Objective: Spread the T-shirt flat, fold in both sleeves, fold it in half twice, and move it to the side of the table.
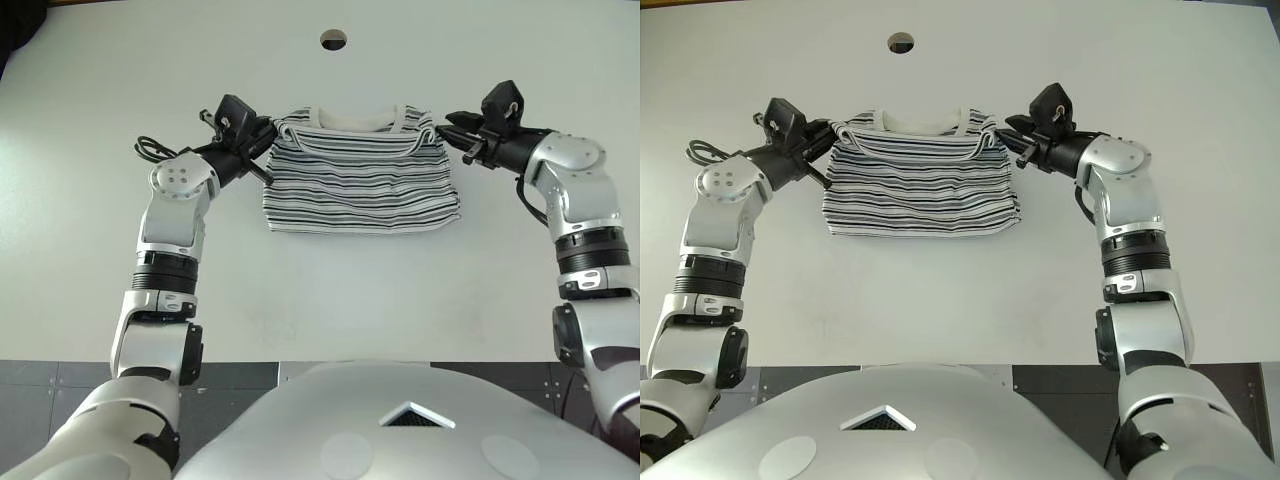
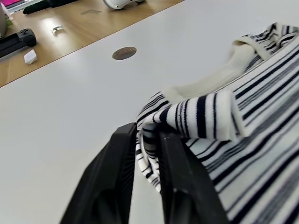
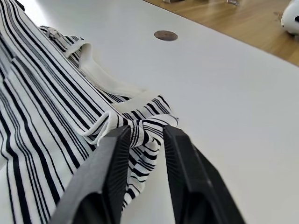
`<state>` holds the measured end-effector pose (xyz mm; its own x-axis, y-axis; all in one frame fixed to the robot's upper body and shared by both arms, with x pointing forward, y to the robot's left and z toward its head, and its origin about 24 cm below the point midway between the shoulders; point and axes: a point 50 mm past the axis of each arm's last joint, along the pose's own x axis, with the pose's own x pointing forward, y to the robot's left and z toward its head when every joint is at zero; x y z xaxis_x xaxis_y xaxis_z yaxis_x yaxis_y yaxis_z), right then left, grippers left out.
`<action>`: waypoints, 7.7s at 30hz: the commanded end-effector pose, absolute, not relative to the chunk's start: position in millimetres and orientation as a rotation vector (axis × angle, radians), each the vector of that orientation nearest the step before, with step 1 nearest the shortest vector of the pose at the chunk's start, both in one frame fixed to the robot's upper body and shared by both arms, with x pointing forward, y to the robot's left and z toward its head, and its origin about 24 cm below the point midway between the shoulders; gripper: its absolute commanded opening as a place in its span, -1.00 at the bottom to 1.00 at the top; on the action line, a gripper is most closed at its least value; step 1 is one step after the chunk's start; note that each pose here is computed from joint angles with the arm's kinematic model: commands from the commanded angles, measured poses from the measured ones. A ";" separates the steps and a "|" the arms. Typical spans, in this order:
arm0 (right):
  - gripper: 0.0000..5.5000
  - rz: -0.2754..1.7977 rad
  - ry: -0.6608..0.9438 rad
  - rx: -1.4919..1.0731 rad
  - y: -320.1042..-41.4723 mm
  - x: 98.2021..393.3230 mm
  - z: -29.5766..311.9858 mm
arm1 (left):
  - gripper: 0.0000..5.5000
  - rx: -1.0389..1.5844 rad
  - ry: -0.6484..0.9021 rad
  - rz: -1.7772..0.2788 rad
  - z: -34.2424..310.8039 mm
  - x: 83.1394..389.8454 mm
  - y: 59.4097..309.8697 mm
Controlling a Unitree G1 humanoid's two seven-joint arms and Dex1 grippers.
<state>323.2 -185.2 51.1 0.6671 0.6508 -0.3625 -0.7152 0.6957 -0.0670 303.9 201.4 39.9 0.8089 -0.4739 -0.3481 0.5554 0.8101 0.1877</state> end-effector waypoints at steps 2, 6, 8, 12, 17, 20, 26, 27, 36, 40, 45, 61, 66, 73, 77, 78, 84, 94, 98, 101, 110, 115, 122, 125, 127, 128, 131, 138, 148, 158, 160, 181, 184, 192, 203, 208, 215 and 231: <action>-0.28 0.596 0.143 -0.229 -187.0 344.4 70.5 | -0.41 0.287 0.290 -0.487 41.0 313.3 202.0; -0.28 0.556 0.071 -0.282 -189.4 346.8 73.0 | -0.41 0.250 0.308 -0.370 39.4 322.6 213.1; -0.28 0.560 0.034 -0.336 -187.6 344.3 73.3 | -0.41 0.225 0.328 -0.319 36.8 325.7 218.1; -0.35 0.630 -0.031 -0.470 -177.8 336.4 72.3 | -0.40 0.192 0.322 -0.272 34.8 327.3 223.8; -0.72 0.819 -0.111 -0.682 -161.6 313.6 66.1 | -0.74 0.140 0.015 -0.405 70.4 314.7 211.8; -0.96 0.967 -0.114 -0.783 -158.3 296.6 58.7 | -0.95 0.208 -0.115 -0.645 80.9 284.3 182.8; -0.96 1.096 -0.070 -0.885 -161.8 281.9 50.0 | -0.96 0.343 -0.038 -0.895 55.4 253.4 146.7; -0.96 1.088 -0.063 -0.920 -164.2 283.5 49.1 | -0.96 0.354 -0.023 -0.904 51.7 252.5 144.4; -0.96 1.172 0.129 -1.261 -189.6 270.9 15.4 | -0.96 0.465 0.088 -1.060 22.2 232.4 125.1; -0.96 1.314 0.217 -1.271 -197.0 245.2 5.1 | -0.96 0.475 0.099 -1.083 20.9 230.3 122.9; -0.96 1.436 0.240 -1.228 -198.5 218.7 22.4 | -0.96 0.564 0.214 -1.106 7.8 222.6 136.9; -0.96 1.629 0.166 -0.998 -166.7 166.8 36.5 | -0.96 0.660 0.285 -1.116 13.0 213.3 162.6; -0.96 1.372 -0.172 -0.831 -140.9 198.7 82.0 | -0.96 0.658 0.283 -1.132 11.6 211.0 161.2; -0.96 1.363 -0.103 -0.761 -109.1 202.8 50.8 | -0.96 0.647 0.279 -1.144 9.8 209.1 159.3; -0.96 1.290 0.007 -0.725 -94.5 213.3 21.9 | -0.96 0.640 0.275 -1.148 10.1 208.0 157.9; -0.96 1.273 0.021 -0.742 -94.2 215.0 17.2 | -0.96 0.639 0.274 -1.150 10.3 208.0 157.6; -0.96 1.099 0.066 -0.881 -114.3 245.4 6.4 | -0.96 0.681 0.336 -1.211 0.0 197.3 159.5; -0.96 0.894 0.215 -0.973 -169.3 277.5 4.0 | -0.96 0.784 0.445 -1.223 -18.4 195.7 172.8; -0.96 0.817 0.233 -0.938 -190.4 285.5 14.1 | -0.96 0.783 0.446 -1.226 -19.9 195.5 171.8; -0.96 0.789 0.234 -0.946 -202.2 288.0 21.7 | -0.96 0.780 0.446 -1.223 -20.2 195.3 172.0; -0.96 0.883 0.053 -0.968 -184.1 279.2 38.2 | -0.96 0.774 0.413 -1.191 -13.3 200.7 175.0; -0.96 0.890 -0.129 -0.980 -172.2 277.1 58.6 | -0.96 0.774 0.408 -1.194 -11.7 200.9 175.2; -0.96 0.994 0.007 -1.047 -178.6 269.8 36.2 | -0.96 0.768 0.401 -1.206 -11.6 199.3 173.1; -0.96 1.068 0.116 -1.103 -186.5 261.8 19.6 | -0.96 0.768 0.396 -1.207 -10.7 199.6 173.0; -0.96 1.116 0.170 -1.134 -191.3 256.2 12.5 | -0.96 0.767 0.396 -1.204 -10.3 199.5 173.5; -0.96 1.142 0.198 -1.148 -194.9 252.4 10.4 | -0.96 0.766 0.396 -1.200 -9.9 200.1 173.8; -0.96 1.205 0.259 -1.186 -204.2 242.8 10.4 | -0.96 0.752 0.382 -1.161 -6.1 207.6 174.3; -0.96 1.480 0.349 -1.226 -205.0 192.8 21.7 | -0.96 0.736 0.315 -1.061 14.3 234.7 176.3; -0.96 1.636 0.259 -1.139 -162.3 155.2 21.1 | -0.96 0.758 0.276 -1.064 14.7 243.6 169.7; -0.96 1.531 0.200 -1.129 -161.4 165.1 28.1 | -0.96 0.734 0.212 -1.010 18.8 249.6 167.9; -0.96 1.447 0.136 -1.121 -161.6 176.0 38.6 | -0.96 0.726 0.161 -0.987 24.5 251.5 168.0; -0.49 1.535 0.203 -1.038 -212.8 168.2 82.9 | -0.54 0.661 0.210 -1.291 54.0 150.5 222.9; -0.29 1.560 0.211 -1.054 -210.5 165.0 68.7 | -0.35 0.657 0.256 -1.330 43.9 143.3 218.6; -0.28 1.573 0.171 -1.196 -212.0 163.6 45.7 | -0.31 0.647 0.309 -1.411 29.4 130.6 210.7; -0.28 1.623 -0.072 -1.274 -188.0 152.0 40.0 | -0.31 0.618 0.285 -1.461 26.1 130.0 198.4; -0.15 1.657 -0.074 -1.282 -186.8 146.0 36.6 | -0.14 0.618 0.277 -1.474 26.0 130.7 196.1; -0.47 1.731 -0.061 -1.300 -183.4 139.2 27.3 | -0.14 0.632 0.266 -1.518 26.4 132.8 191.4; -0.96 1.728 0.186 -0.975 -190.2 135.9 26.3 | -0.96 0.545 0.326 -1.618 29.6 133.8 196.2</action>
